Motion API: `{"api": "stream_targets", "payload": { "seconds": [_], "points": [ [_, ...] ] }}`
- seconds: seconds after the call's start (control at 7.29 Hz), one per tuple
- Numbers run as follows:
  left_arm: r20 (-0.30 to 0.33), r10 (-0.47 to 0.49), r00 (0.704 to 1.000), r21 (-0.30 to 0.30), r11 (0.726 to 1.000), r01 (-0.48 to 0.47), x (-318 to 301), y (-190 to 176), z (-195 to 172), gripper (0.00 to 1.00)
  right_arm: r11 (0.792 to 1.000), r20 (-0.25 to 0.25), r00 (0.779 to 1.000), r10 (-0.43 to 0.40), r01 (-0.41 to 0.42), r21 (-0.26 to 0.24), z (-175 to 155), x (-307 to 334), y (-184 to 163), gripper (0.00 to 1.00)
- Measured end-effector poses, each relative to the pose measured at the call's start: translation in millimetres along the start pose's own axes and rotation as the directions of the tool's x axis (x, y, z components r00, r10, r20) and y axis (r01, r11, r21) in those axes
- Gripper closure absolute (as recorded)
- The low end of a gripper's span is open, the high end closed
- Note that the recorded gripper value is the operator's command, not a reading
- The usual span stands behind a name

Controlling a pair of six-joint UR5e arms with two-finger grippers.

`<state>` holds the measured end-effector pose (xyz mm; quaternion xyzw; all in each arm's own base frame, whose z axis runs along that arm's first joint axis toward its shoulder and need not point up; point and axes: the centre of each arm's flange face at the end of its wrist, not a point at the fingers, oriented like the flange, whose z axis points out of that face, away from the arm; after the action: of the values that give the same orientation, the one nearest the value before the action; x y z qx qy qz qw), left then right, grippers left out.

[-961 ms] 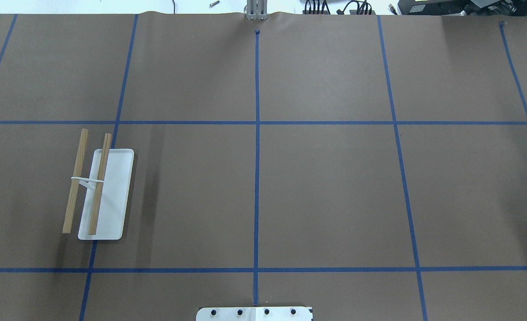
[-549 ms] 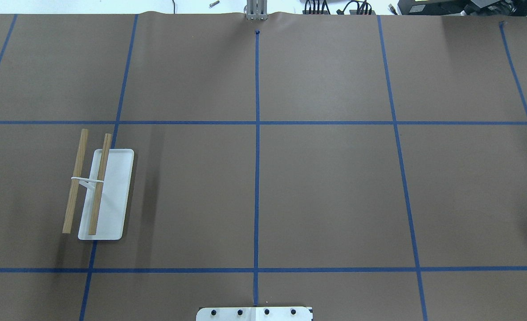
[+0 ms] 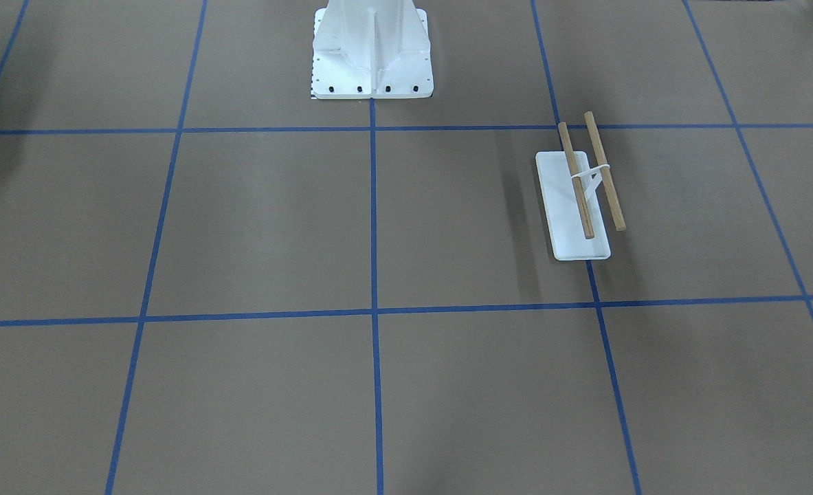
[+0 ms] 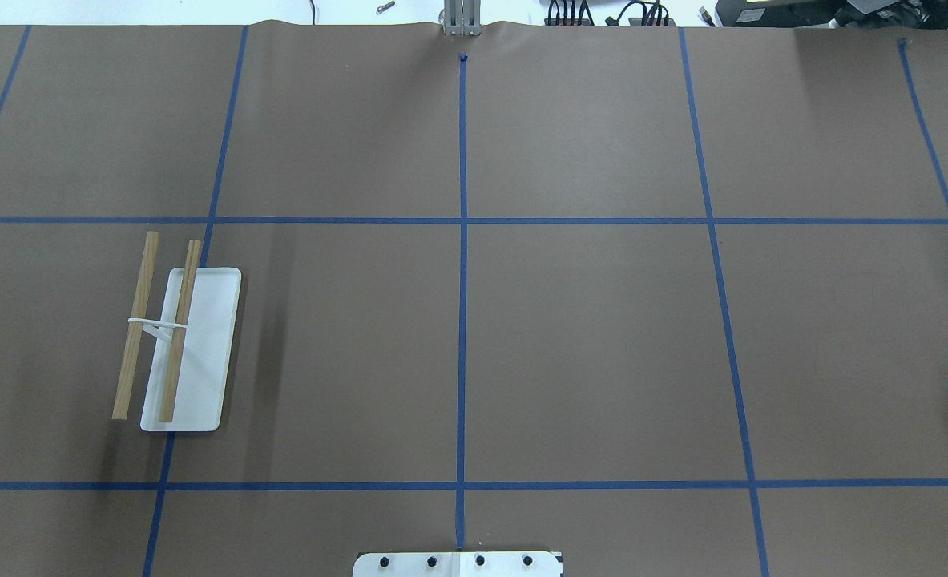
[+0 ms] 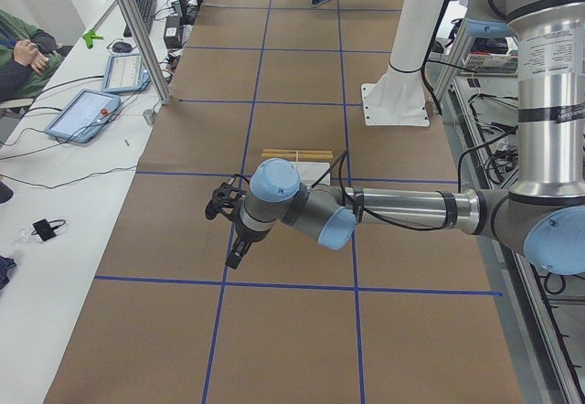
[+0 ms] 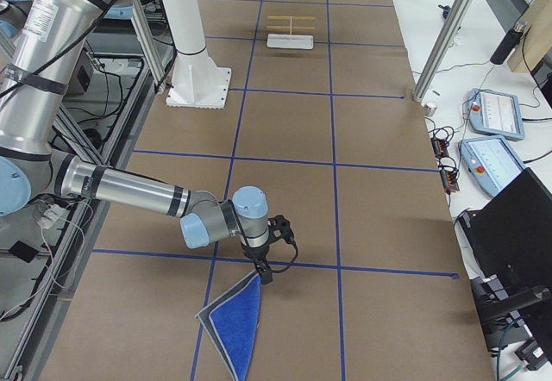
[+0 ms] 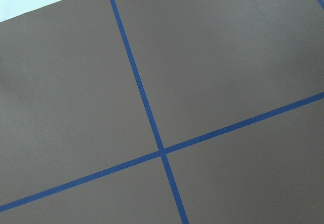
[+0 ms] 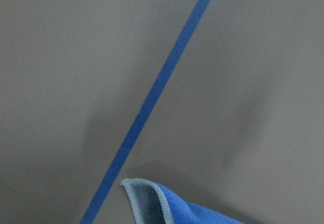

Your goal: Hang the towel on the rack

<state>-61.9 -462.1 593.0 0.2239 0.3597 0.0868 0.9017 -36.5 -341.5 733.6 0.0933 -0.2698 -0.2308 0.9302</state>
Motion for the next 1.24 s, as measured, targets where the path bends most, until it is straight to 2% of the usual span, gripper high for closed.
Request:
{"api": "stream_targets", "payload": {
  "seconds": [0.41,0.55,0.96,1.24],
  "points": [
    [0.0,0.004,1.0,0.006,1.0,-0.004,-0.2,4.3,0.1,0.01,0.999,-0.039,0.999,-0.037,0.036,-0.028,20.5,-0.4,0.3,0.02],
    [0.0,0.007,1.0,0.011,1.0,-0.007,-0.3,7.9,0.1,0.01,0.998,-0.049,0.998,-0.048,0.046,-0.029,32.9,3.7,6.0,0.13],
    [0.0,0.013,1.0,0.017,1.0,-0.013,-0.2,11.3,0.0,0.01,0.999,-0.026,0.999,-0.041,0.041,-0.002,50.3,6.2,14.9,1.0],
    [0.0,0.012,1.0,0.016,1.0,-0.012,-0.7,11.9,0.5,0.01,0.999,-0.018,0.999,-0.039,0.039,0.005,51.2,4.0,10.4,1.0]
  ]
}}
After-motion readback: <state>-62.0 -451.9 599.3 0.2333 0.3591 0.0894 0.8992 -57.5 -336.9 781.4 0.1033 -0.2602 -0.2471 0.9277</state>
